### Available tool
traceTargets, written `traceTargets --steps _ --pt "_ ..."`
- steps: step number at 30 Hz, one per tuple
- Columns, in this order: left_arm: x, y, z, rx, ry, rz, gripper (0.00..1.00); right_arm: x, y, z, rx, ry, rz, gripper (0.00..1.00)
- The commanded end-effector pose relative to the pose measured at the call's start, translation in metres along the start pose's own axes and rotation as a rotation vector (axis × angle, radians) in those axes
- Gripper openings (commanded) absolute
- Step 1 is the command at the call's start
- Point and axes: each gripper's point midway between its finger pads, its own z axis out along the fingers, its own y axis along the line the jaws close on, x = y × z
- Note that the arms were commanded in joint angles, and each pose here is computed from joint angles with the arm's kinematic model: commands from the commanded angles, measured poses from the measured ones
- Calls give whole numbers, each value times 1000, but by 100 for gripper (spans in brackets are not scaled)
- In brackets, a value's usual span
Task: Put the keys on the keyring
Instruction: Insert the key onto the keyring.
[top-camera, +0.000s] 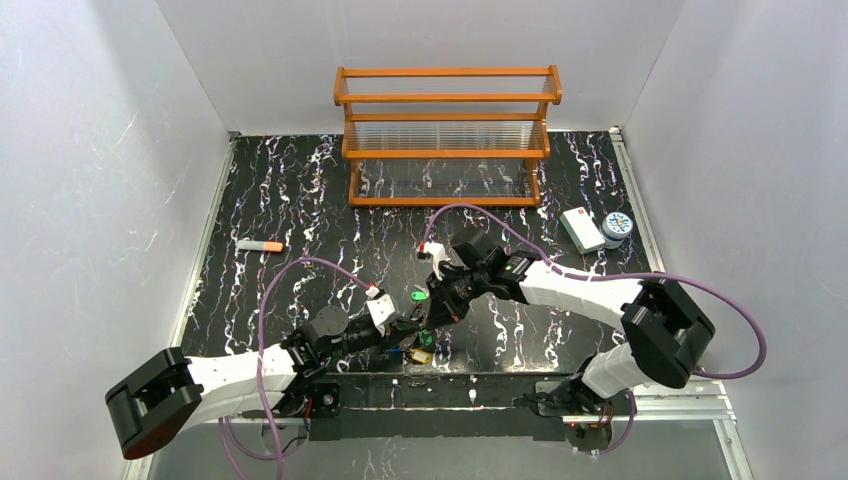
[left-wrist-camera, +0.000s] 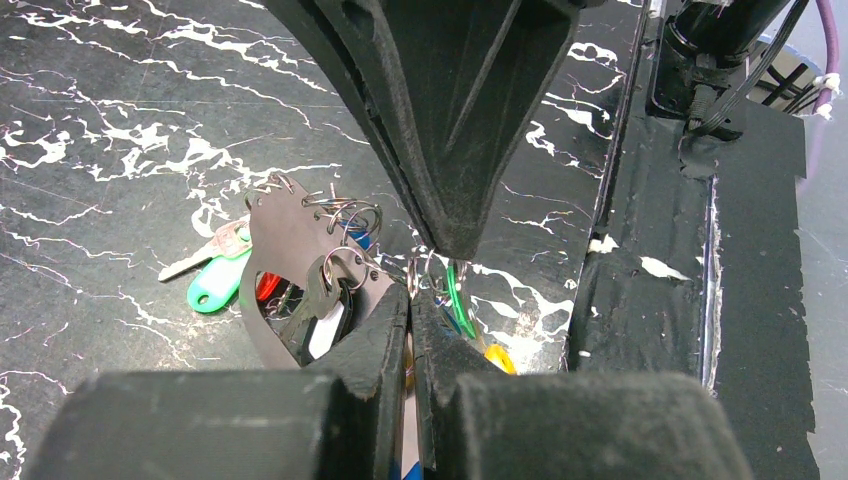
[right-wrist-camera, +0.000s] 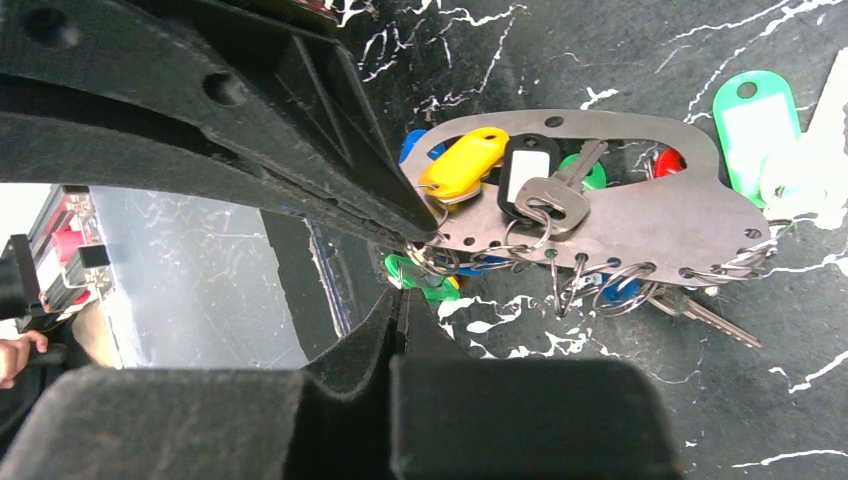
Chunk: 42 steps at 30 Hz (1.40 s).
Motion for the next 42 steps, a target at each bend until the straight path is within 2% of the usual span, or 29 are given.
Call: traceTargets --steps 1,19,31,33,35,38,39,42 --pt "-18 -2 1 8 -70 19 0 -6 -3 2 28 -7 -8 1" --pt "-20 -1 1 1 -77 21 0 24 -20 9 70 62 54 1" --pt "-23 2 -1 -17 -92 22 0 25 -20 17 50 64 69 1" --pt "-23 3 -1 -21 -95 22 0 24 -19 16 54 58 62 10" --pt "-24 2 -2 -20 -98 21 0 22 -18 12 64 40 42 36" --pt "-25 2 -3 -22 -104 21 0 13 -16 1 97 -25 -9 66" --pt "-25 3 -3 -23 -106 22 0 10 -15 -4 109 -55 -30 72" --pt "-25 3 -3 -25 -109 21 0 -5 -6 -18 114 -161 -110 76"
